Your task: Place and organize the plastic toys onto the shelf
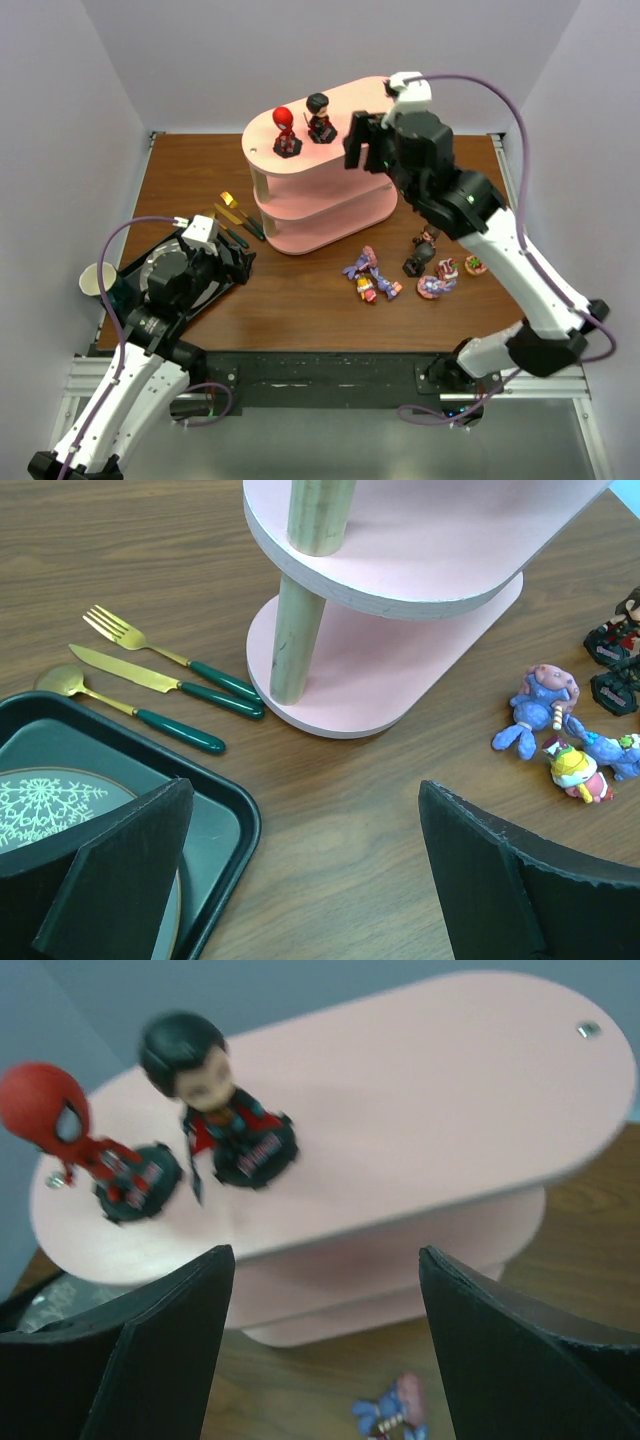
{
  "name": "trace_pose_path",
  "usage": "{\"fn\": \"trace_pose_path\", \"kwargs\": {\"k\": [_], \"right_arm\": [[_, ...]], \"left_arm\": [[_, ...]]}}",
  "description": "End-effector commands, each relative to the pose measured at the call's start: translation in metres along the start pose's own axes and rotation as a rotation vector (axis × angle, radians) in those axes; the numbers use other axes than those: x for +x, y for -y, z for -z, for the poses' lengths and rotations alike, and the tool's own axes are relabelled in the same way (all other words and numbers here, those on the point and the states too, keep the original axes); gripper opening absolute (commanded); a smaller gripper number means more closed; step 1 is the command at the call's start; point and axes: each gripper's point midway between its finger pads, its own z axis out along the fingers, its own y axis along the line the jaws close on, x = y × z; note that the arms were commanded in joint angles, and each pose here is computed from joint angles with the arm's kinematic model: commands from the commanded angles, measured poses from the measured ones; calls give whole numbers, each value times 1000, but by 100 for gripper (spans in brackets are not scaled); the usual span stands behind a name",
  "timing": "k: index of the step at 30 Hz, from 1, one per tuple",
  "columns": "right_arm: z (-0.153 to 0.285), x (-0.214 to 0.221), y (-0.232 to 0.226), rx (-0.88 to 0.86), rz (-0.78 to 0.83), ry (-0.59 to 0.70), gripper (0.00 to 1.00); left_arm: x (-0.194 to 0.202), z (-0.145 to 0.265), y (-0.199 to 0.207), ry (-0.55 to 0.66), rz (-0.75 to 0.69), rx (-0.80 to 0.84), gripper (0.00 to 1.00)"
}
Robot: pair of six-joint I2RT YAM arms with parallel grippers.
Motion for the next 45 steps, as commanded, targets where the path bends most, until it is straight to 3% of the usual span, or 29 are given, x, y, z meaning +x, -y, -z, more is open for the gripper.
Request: {"fn": "trace_pose_path", "kwargs": {"k": [1,9,20,31,45], "right_arm": [[22,36,49,173,-30,3,79],[46,165,132,491,-59,-100,80],[49,262,177,796,-248,-76,81],[42,289,186,1042,-313,-45,82],[22,299,191,1151,-291,-41,76]], "left_arm": [[-18,0,5,60,-24,22,100],[-19,0,6,59,-25,26,100],[-22,3,6,76,-24,29,100],[-29,11,9,115,-21,40,100],[-30,15,12,125,-22,53,100]]}}
